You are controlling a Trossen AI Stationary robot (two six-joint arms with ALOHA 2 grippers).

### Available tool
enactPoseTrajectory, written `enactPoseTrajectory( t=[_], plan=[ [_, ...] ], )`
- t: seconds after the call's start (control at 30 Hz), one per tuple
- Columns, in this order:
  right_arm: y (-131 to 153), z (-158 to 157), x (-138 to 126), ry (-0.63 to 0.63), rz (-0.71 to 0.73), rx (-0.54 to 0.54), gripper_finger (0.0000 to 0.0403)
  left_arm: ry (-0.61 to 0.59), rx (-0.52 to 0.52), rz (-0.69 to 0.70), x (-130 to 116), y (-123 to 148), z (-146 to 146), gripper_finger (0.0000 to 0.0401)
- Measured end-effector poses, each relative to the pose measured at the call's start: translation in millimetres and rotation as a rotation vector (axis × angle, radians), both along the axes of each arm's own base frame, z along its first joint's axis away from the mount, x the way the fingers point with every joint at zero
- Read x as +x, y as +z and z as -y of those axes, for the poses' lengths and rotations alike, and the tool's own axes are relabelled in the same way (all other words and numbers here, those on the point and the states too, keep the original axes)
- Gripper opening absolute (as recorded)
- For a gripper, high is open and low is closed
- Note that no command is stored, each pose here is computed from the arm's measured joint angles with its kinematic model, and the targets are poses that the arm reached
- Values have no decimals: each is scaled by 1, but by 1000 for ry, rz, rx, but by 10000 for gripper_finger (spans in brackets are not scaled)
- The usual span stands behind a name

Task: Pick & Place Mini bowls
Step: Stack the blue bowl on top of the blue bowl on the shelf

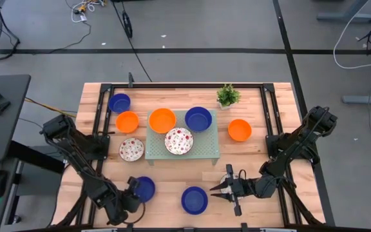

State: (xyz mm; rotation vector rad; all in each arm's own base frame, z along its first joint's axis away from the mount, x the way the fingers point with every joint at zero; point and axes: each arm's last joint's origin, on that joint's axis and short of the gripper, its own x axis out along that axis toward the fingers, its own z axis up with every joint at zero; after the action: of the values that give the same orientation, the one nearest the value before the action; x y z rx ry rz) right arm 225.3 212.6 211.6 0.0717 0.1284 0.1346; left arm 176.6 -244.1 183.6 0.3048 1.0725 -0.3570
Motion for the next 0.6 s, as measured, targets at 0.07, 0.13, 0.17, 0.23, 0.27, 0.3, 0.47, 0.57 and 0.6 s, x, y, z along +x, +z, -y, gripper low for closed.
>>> enactPoseTrajectory(
  t=[0.07, 0.13, 0.17, 0.23, 0.27, 0.3, 0.47, 0.57, 0.6],
  plan=[
    [1, 4, 6, -4, 22, 26, 81, -37, -17, 31, 6, 13, 6, 6],
    [0, 8, 15, 31, 29, 27, 81, -60, -44, 71, 14, 30, 12, 6],
    [0, 10, 22, 63, 27, 22, 81, -73, -56, 94, 19, 38, 14, 6],
    [4, 12, 38, 138, 34, 14, 81, -109, -59, 139, 27, 52, 16, 5],
    [9, 12, 47, 173, 43, -2, 82, -133, -58, 160, 31, 59, 16, 4],
    [14, 13, 56, 211, 50, -25, 84, -153, -51, 181, 35, 64, 16, 4],
    [44, 14, 101, 336, -12, -158, 115, -212, -6, 224, 48, 73, 9, 4],
    [53, 14, 123, 357, -116, -227, 146, -237, 26, 233, 54, 73, 3, 4],
    [54, 14, 130, 371, -148, -248, 157, -241, 34, 237, 56, 74, 2, 4]
  ],
)
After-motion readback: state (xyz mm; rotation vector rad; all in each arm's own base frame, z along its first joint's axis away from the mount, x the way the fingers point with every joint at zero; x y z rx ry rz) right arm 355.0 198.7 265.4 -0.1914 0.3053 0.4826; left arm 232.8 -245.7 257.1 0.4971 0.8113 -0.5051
